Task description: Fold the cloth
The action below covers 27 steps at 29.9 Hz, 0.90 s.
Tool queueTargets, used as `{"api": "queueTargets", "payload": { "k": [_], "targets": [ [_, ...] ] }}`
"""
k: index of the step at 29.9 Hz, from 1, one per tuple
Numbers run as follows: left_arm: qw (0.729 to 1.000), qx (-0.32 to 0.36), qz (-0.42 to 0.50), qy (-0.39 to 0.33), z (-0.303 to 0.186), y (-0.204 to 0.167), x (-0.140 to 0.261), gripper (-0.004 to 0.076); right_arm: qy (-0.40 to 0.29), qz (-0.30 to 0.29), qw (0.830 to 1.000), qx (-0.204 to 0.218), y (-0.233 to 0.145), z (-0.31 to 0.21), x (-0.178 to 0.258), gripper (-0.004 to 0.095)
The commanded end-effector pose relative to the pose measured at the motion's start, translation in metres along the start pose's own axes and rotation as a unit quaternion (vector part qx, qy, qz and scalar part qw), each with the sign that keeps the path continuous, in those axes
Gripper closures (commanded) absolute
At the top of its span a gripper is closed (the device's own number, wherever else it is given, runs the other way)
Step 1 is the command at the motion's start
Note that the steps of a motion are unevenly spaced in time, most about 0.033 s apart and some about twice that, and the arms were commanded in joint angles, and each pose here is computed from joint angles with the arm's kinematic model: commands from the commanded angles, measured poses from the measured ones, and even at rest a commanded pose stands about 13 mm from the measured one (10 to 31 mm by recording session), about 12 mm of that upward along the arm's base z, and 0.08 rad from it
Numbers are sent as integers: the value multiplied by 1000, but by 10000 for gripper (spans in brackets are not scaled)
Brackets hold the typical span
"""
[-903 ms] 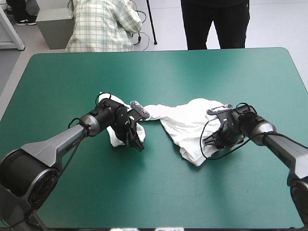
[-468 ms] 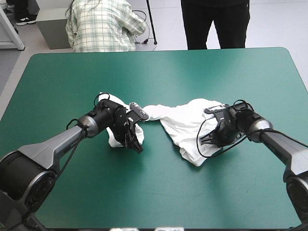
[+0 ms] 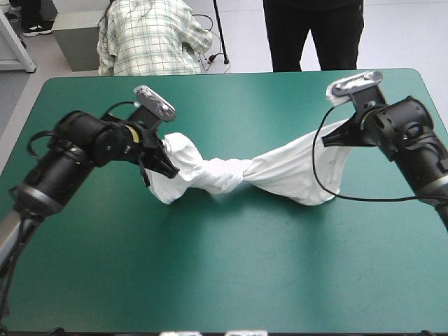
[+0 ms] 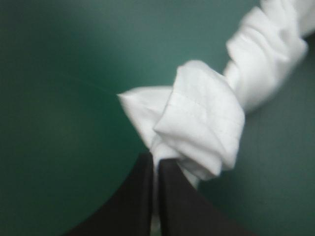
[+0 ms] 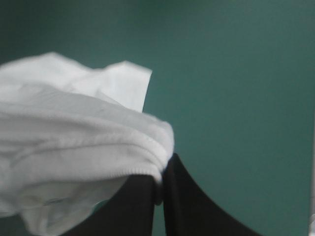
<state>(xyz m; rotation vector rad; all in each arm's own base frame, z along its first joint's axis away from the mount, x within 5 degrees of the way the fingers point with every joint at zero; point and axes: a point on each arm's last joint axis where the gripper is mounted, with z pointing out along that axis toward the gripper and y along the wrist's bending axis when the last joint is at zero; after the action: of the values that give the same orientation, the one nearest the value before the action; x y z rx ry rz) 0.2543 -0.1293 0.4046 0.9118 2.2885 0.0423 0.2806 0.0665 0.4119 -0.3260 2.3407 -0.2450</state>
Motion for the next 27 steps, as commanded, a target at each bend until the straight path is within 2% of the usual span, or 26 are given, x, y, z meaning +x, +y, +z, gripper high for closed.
{"api": "queueTargets", "payload": {
  "k": [1, 8, 11, 14, 21, 27],
  "targets": [
    [990, -53, -28, -130, -84, 19, -15, 733, -123, 26, 990, 57, -34, -75, -22, 925],
    [953, -101, -61, -279, -192, 32, -15, 733, -283, 82, 953, 68, -68, -182, -28, 925],
    [936, -105, -77, -329, -226, 33, -8, 733, -337, 86, 935, 63, -76, -218, -19, 925],
    [926, -90, -82, -357, -247, 28, 2, 733, -366, 93, 925, 51, -80, -243, -3, 925],
    [936, -36, -86, -340, -259, 16, 19, 733, -366, 96, 926, 17, -82, -270, 28, 925],
    [950, -8, -111, -293, -245, 12, 23, 733, -313, 88, 946, -9, -74, -260, 41, 925]
  ]
}}
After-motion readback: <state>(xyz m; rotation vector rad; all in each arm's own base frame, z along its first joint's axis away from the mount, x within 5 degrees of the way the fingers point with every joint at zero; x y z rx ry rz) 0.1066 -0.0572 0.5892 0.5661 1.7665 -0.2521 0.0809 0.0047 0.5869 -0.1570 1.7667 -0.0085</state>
